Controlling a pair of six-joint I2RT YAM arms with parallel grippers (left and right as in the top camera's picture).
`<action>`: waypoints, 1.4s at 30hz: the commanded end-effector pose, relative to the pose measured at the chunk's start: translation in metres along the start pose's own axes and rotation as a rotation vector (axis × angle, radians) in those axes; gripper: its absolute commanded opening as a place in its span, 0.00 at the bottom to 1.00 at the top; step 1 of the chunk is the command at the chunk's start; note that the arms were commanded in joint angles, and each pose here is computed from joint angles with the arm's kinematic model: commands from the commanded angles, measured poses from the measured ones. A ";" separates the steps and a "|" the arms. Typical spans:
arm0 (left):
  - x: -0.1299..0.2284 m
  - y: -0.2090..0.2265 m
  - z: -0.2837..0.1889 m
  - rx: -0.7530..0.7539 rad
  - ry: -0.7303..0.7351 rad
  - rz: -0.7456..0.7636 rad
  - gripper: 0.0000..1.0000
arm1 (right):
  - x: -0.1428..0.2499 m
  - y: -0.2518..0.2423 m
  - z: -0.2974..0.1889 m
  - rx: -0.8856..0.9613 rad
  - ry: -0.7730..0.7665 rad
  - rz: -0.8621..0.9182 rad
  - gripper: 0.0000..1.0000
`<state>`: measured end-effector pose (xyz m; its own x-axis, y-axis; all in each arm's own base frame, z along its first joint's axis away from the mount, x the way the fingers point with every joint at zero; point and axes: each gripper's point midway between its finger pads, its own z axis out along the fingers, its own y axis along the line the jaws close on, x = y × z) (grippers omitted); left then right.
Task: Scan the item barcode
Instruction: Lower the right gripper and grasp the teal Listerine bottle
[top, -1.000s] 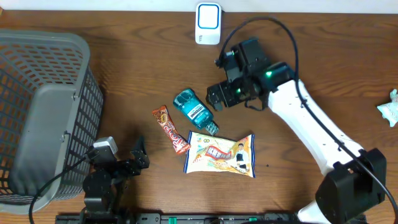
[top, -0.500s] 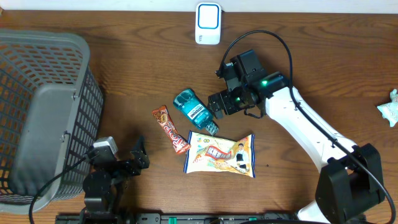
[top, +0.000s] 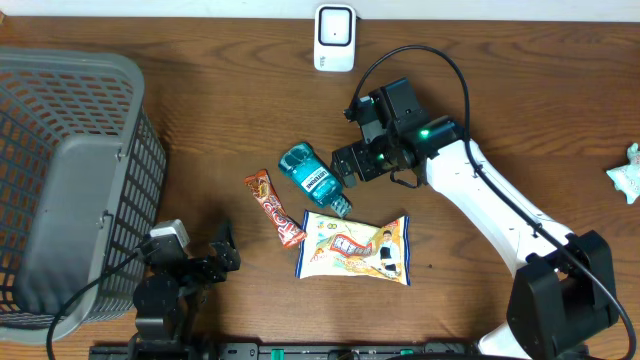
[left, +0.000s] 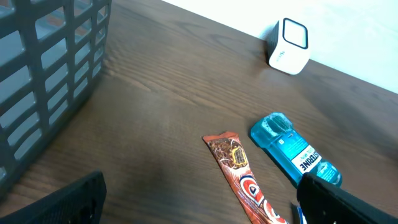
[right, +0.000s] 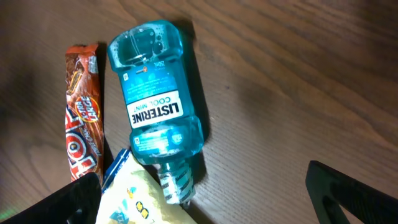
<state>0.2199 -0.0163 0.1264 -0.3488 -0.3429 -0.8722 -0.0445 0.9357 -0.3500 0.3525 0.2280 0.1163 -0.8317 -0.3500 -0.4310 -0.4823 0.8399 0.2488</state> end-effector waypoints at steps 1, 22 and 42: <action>0.002 0.000 0.001 0.005 0.006 -0.011 0.98 | 0.000 0.002 0.002 -0.002 0.003 -0.021 0.99; 0.002 0.000 0.001 0.005 0.006 -0.011 0.98 | -0.004 0.006 0.002 -0.007 -0.013 -0.032 0.99; 0.002 0.000 0.001 0.005 0.006 -0.011 0.98 | 0.002 0.062 0.036 -0.031 -0.004 -0.295 0.99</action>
<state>0.2198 -0.0164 0.1263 -0.3493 -0.3425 -0.8722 -0.0442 0.9358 -0.3498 0.3317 0.2850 0.1145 -0.7119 -0.4979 -0.4952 -0.6532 0.7285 0.2065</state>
